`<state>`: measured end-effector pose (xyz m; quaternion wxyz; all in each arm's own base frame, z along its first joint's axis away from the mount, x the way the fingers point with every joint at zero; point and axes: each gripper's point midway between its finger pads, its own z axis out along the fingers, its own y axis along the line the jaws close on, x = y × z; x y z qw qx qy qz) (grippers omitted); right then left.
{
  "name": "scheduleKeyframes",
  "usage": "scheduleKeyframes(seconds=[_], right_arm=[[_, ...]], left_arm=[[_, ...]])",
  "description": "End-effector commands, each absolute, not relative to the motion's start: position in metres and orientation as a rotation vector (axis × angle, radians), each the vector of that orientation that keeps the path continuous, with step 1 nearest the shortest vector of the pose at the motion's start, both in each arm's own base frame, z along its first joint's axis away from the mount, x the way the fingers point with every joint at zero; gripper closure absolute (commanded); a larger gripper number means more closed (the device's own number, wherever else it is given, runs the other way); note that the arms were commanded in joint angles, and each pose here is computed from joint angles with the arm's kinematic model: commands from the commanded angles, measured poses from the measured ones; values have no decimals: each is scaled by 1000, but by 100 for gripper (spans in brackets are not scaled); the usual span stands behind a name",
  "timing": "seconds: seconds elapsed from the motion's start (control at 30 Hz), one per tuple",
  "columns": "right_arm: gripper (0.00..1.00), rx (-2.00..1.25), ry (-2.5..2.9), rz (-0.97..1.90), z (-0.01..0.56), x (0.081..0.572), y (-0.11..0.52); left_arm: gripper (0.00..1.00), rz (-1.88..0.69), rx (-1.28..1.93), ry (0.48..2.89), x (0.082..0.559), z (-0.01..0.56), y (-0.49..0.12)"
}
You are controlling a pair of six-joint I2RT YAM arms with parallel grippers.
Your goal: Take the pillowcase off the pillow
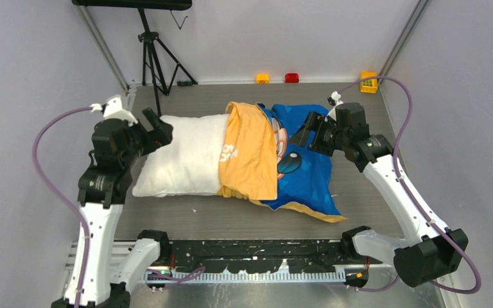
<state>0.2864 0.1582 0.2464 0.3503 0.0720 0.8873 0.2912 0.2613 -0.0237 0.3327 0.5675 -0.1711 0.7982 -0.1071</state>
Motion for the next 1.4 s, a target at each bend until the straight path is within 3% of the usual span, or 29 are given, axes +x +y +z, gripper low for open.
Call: scheduleKeyframes(seconds=[0.0, 0.17, 0.27, 0.4, 0.63, 0.73, 1.07, 1.37], right_arm=[[19, 231, 2311, 902, 227, 285, 177], [22, 349, 2397, 870, 172, 286, 174], [22, 393, 2411, 749, 158, 288, 159], [21, 350, 2332, 658, 182, 291, 144], [19, 158, 2221, 855, 259, 292, 174], [19, 65, 2234, 850, 273, 288, 197], [19, -115, 2374, 578, 232, 287, 270], [19, -218, 2420, 488, 209, 278, 307]], left_arm=[[11, -594, -218, 2084, 269, 303, -88], [12, -726, -331, 2244, 279, 226, -107], [13, -577, -508, 2320, 274, 181, -86], [12, -401, -665, 2305, 260, 143, -58], [16, -415, -703, 2369, 251, 98, -67], [14, -289, -669, 2382, 247, 103, -58], [8, -219, -415, 2245, 249, 225, -71], [0, -160, -213, 2365, 258, 206, -126]])
